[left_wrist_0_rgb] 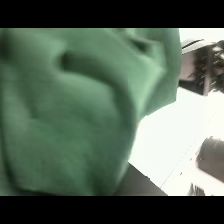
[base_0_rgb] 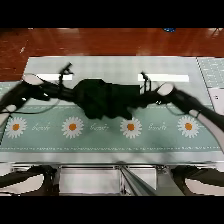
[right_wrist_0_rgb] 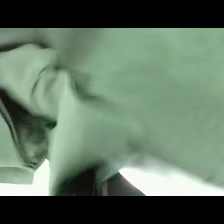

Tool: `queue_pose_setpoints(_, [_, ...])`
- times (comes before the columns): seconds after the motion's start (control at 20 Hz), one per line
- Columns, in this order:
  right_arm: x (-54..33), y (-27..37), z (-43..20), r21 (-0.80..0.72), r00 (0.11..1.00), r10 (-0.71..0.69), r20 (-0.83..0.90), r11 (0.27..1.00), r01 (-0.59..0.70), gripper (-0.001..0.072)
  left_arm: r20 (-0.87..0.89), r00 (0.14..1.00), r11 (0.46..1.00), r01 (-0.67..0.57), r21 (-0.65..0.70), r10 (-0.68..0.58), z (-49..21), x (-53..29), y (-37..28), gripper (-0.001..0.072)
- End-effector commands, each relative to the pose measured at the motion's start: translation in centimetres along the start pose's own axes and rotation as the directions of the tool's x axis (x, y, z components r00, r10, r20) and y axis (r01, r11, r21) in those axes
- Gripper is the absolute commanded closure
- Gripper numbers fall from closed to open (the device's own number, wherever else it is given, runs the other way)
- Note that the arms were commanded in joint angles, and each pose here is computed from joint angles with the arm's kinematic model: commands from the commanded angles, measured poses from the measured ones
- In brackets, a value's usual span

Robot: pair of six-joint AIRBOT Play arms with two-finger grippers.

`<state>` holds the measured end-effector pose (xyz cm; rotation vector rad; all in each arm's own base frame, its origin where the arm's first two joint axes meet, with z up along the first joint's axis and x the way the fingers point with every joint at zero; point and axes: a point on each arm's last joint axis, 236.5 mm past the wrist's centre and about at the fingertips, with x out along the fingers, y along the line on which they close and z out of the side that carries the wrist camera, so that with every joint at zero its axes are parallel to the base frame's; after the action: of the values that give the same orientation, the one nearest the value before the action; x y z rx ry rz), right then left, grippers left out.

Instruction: Fold the shirts.

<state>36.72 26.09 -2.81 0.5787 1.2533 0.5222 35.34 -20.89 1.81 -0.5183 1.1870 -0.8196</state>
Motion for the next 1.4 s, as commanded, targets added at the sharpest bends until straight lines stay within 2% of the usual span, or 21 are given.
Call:
queue_pose_setpoints(0.0, [-9.9,2.9,7.3,-0.155,0.981,-0.054,0.184,0.984,0.083,0.0683,0.226,0.972,0.997,0.051,0.056,-0.063,7.0,-8.6,-3.1,0.0690])
queue_pose_setpoints(0.15, [-22.2,9.3,13.0,-0.272,0.907,0.001,0.422,0.954,0.126,0.0683,0.533,0.811,0.968,0.156,0.198,-0.240,14.2,-20.6,-10.8,0.0690])
queue_pose_setpoints(0.25, [-30.2,13.7,13.6,-0.355,0.836,0.040,0.547,0.916,0.188,0.0682,0.614,0.745,0.955,0.107,0.278,-0.262,15.5,-26.5,-14.6,0.0690])
queue_pose_setpoints(0.35, [-36.4,16.7,12.2,-0.404,0.763,0.059,0.643,0.873,0.273,0.0682,0.636,0.729,0.940,0.027,0.341,-0.252,14.8,-30.2,-17.4,0.0690])
queue_pose_setpoints(0.45, [-41.2,18.4,9.6,-0.419,0.699,0.072,0.711,0.842,0.340,0.0682,0.644,0.746,0.938,-0.080,0.338,-0.168,13.2,-32.3,-18.1,0.0690])
queue_pose_setpoints(0.55, [-44.6,18.4,6.6,-0.397,0.650,0.043,0.759,0.821,0.410,0.0682,0.684,0.728,0.939,-0.198,0.281,-0.051,11.7,-34.1,-17.9,0.0690])
queue_pose_setpoints(0.7, [-48.2,16.9,2.2,-0.325,0.603,-0.038,0.797,0.814,0.481,0.0682,0.715,0.692,0.898,-0.374,0.233,0.103,8.7,-35.3,-18.5,0.0690])
queue_pose_setpoints(0.85, [-50.2,15.1,-1.8,-0.266,0.580,-0.114,0.806,0.807,0.528,0.0682,0.735,0.643,0.825,-0.523,0.216,0.215,5.4,-35.7,-20.2,0.0690])
queue_pose_setpoints(1.0, [-51.1,13.0,-5.3,-0.207,0.580,-0.193,0.792,0.808,0.552,0.0682,0.750,0.598,0.723,-0.647,0.243,0.283,1.1,-35.6,-22.8,0.0690])
queue_pose_setpoints(1.15, [-49.5,10.7,-8.2,-0.169,0.626,-0.249,0.739,0.831,0.530,0.0682,0.771,0.538,0.647,-0.729,0.224,0.340,-3.2,-36.9,-23.7,0.0690])
queue_pose_setpoints(1.25, [-47.0,8.7,-9.4,-0.140,0.673,-0.292,0.679,0.849,0.510,0.0682,0.756,0.533,0.639,-0.742,0.203,0.379,-5.0,-37.1,-22.9,0.0690])
queue_pose_setpoints(1.35, [-43.7,5.7,-10.1,-0.101,0.720,-0.352,0.599,0.858,0.503,0.0682,0.698,0.578,0.663,-0.722,0.195,0.423,-5.1,-35.2,-20.5,0.0690])
